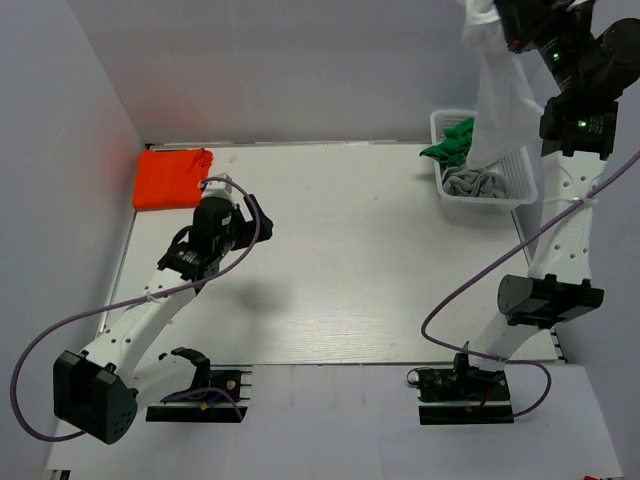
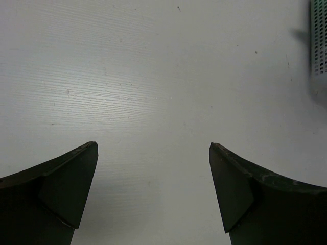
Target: Fold and stack the t-shirts
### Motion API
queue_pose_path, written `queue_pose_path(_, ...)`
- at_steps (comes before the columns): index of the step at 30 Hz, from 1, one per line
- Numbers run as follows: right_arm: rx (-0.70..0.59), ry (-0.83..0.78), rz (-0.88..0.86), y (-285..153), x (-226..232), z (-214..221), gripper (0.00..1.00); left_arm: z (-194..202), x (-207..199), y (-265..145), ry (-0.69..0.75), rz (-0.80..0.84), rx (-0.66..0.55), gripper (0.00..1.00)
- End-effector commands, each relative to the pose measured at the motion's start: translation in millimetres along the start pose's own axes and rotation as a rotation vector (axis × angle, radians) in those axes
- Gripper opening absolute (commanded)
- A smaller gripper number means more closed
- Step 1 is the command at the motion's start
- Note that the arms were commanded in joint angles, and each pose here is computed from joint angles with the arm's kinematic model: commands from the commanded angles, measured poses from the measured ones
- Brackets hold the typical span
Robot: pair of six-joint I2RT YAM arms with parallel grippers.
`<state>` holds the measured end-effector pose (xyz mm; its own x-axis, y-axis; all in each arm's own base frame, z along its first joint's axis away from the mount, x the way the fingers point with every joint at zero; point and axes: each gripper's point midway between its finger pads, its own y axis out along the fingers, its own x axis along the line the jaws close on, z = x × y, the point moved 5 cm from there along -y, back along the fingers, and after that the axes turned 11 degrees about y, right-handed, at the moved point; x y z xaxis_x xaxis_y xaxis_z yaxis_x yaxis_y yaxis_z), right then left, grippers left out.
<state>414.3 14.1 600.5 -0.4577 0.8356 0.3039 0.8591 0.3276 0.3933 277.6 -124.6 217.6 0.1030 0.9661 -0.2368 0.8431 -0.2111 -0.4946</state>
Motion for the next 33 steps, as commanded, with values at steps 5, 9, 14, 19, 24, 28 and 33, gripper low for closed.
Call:
queue_pose_path(5, 0.348, 0.281, -0.744, -33, 127, 37, 0.00, 2, 5, -20, -0.002, -0.010, -0.019, 1.00)
queue_pose_path(9, 0.441, 0.315, -0.882, -47, 165, 67, 0.00, 3, 9, -26, -0.043, -0.035, -0.033, 1.00)
queue_pose_path(14, 0.529, 0.462, -0.666, -81, 119, 178, 0.00, 12, 15, -26, -0.072, -0.075, -0.013, 1.00)
queue_pose_path(19, 0.550, 0.459, -0.005, -135, 32, 291, 0.50, 24, 21, -23, -0.071, -0.111, 0.040, 1.00)
queue_pose_path(24, 0.691, 0.422, 0.358, -183, -15, 352, 0.90, 43, 18, -10, -0.062, -0.090, 0.120, 1.00)
queue_pose_path(28, 0.757, 0.368, 0.461, -198, -26, 367, 0.90, 64, 13, 1, -0.044, -0.040, 0.231, 1.00)
queue_pose_path(33, 0.904, 0.281, 0.432, -216, -11, 389, 0.90, 102, -7, 1, -0.032, 0.125, 0.394, 1.00)
